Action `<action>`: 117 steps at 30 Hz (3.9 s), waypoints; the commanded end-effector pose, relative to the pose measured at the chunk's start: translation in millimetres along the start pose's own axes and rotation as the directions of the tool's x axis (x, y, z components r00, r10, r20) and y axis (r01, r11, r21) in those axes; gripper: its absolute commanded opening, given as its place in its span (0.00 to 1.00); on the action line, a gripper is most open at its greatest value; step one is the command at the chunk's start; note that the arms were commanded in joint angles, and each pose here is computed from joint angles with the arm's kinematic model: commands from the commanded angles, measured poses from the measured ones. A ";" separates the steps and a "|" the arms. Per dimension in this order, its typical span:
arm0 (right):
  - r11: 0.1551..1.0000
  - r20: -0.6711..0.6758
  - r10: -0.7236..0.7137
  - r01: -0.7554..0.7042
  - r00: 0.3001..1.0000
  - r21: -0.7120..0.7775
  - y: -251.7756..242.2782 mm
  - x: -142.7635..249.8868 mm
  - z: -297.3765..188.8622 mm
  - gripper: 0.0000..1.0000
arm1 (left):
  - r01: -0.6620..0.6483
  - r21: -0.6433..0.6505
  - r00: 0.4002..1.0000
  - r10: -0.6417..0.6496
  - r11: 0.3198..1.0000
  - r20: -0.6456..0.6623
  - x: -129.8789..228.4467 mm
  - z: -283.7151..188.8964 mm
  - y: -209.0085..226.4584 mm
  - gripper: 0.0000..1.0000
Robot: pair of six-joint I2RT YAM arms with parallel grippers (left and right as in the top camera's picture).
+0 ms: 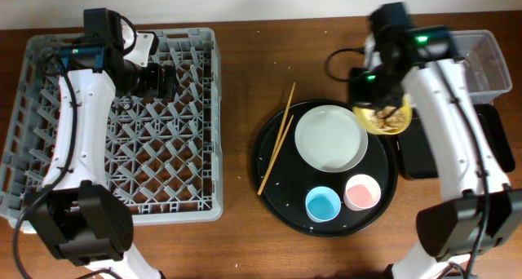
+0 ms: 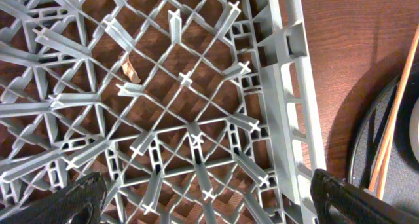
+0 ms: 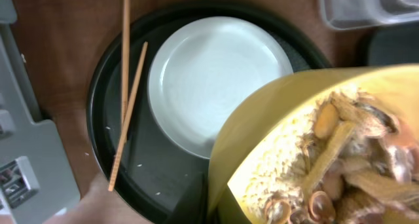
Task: Sort waste into correct bins and load items into the dishwasher rack
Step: 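Lift the yellow bowl with the right gripper and pour rice onto black tray, then set the yellow bowl back on the round tray with the right gripper, then grasp the yellow bowl with the left gripper and place it in the rack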
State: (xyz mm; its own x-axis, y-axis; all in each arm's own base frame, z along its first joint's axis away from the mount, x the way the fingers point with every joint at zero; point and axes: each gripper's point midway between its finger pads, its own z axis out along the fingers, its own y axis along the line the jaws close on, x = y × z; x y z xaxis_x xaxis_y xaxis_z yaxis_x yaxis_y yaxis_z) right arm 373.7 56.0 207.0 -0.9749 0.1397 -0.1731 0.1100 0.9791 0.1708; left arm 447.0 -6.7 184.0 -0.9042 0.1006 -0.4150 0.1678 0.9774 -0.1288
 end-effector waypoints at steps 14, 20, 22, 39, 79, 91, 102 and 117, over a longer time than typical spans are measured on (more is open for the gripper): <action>0.737 0.403 0.217 0.122 0.889 -0.665 -169.8 8.9 12.7 0.04 | -0.009 0.006 1.000 0.009 1.000 0.009 -3.5 -1.0 -0.3 0.99; 0.593 0.567 0.428 0.255 0.704 -0.764 -198.7 24.1 -2.2 0.04 | -0.009 0.006 1.000 0.009 1.000 0.009 -3.5 -1.0 -0.3 0.99; 0.559 0.564 0.456 0.272 0.689 -0.783 -196.8 23.1 -10.4 0.04 | -0.009 0.006 1.000 0.009 1.000 0.009 -3.5 -1.0 -0.3 0.99; 0.433 0.316 0.550 0.059 0.774 -0.899 -186.6 13.3 0.3 0.04 | -0.009 0.006 1.000 0.009 1.000 0.009 -3.5 -1.0 -0.3 0.99; 0.829 -0.019 -0.533 0.517 0.846 -0.215 157.9 149.9 117.9 0.21 | -0.009 0.006 1.000 0.009 1.000 0.008 -3.4 -1.0 -0.3 0.99; 0.994 -0.160 -0.100 0.092 0.982 -0.061 24.5 101.8 28.5 0.38 | -0.007 0.030 1.000 0.007 1.000 0.010 -3.3 -1.0 -4.5 0.99; 0.999 -0.005 0.026 -0.027 1.000 -0.023 -31.5 82.2 -9.9 0.69 | -0.135 0.229 0.975 0.171 0.964 -0.143 34.3 14.6 -153.6 0.80; 1.000 -0.005 0.027 -0.027 1.000 -0.001 -35.3 82.5 -9.8 0.74 | -0.327 0.299 0.718 0.442 0.896 -0.538 175.3 120.5 -249.2 0.34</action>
State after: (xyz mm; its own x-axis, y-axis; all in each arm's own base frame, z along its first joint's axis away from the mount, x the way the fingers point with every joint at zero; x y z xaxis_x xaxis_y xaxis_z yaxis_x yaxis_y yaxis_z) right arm 285.2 34.6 190.6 -0.9755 0.1683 -0.1420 0.1406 0.9724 0.1862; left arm 306.3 -250.2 47.3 -0.8180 0.5642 0.1119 0.5302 0.8150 -0.2338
